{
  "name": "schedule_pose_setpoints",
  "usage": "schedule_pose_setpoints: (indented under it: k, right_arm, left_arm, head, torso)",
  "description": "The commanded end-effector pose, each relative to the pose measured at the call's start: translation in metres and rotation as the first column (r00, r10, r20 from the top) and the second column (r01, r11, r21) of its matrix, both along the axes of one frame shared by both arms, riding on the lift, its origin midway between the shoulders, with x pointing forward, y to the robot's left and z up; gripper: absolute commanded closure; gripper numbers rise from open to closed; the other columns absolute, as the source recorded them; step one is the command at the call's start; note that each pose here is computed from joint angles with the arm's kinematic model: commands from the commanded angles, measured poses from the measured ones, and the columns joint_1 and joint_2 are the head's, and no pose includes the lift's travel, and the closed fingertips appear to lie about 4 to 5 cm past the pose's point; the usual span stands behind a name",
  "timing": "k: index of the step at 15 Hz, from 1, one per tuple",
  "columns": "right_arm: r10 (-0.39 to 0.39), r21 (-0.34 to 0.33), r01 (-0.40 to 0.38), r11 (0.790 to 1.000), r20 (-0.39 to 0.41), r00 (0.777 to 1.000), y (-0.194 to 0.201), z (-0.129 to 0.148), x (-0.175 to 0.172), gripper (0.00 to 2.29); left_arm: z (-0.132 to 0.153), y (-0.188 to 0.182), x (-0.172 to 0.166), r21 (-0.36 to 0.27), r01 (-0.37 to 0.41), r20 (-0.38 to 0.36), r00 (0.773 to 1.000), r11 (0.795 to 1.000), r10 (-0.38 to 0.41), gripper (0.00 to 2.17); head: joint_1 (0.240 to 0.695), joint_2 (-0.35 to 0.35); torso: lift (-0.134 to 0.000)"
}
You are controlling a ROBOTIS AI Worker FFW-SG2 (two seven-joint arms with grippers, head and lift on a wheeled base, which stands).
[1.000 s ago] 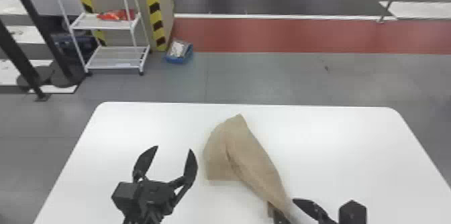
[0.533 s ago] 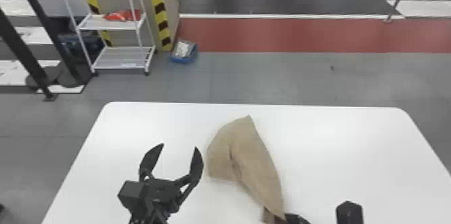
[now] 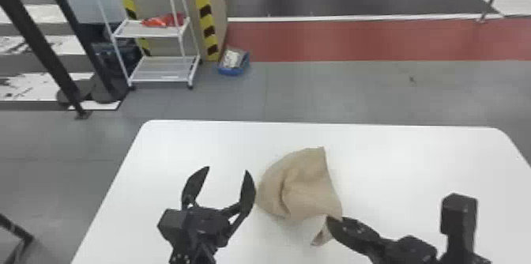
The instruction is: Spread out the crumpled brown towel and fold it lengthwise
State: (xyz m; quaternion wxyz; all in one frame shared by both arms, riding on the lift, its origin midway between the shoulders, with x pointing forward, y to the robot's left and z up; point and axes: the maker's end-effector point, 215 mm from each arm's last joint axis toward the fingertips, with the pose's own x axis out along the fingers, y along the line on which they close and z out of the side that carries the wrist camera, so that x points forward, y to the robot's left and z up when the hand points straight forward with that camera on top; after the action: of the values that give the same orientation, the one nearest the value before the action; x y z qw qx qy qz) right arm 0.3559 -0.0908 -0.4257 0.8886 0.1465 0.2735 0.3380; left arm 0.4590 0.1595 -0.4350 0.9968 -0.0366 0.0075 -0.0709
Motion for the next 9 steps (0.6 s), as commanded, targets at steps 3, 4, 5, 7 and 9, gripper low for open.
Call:
schedule_pose_setpoints:
  k: [3,4,5,7,9]
  right_arm:
    - [0.059,0.192,-0.052,0.980,-0.033,0.998,0.015,0.089,0.008,2.05]
    - [0.068,0.237,-0.065,0.969,-0.003,0.998,0.015,0.112,0.013,2.05]
    - [0.054,0.266,-0.062,0.962,0.037,0.998,0.008,0.134,0.022,2.05]
    - [-0.070,0.233,0.045,0.971,0.100,0.992,-0.041,0.150,0.056,2.05]
    - [-0.197,0.226,0.181,0.957,0.049,0.979,-0.107,0.114,0.087,2.05]
  left_arm:
    - [0.003,0.008,-0.001,-0.005,-0.015,0.004,1.000,1.000,0.015,0.14]
    - [0.004,0.008,-0.001,-0.005,-0.014,0.005,1.000,1.000,0.014,0.14]
    - [0.006,0.007,-0.001,-0.007,-0.014,0.008,1.000,1.000,0.014,0.14]
    - [0.004,0.007,-0.004,-0.006,-0.014,0.005,1.000,1.000,0.014,0.14]
    - [0.005,0.007,-0.005,-0.005,-0.013,0.005,1.000,1.000,0.013,0.14]
  head:
    - [0.695,0.113]
    - [0.695,0.118]
    - [0.695,0.122]
    - [0.695,0.115]
    - [0.695,0.079]
  torso:
    - [0.000]
    - [0.000]
    - [0.000]
    - [0.000]
    - [0.000]
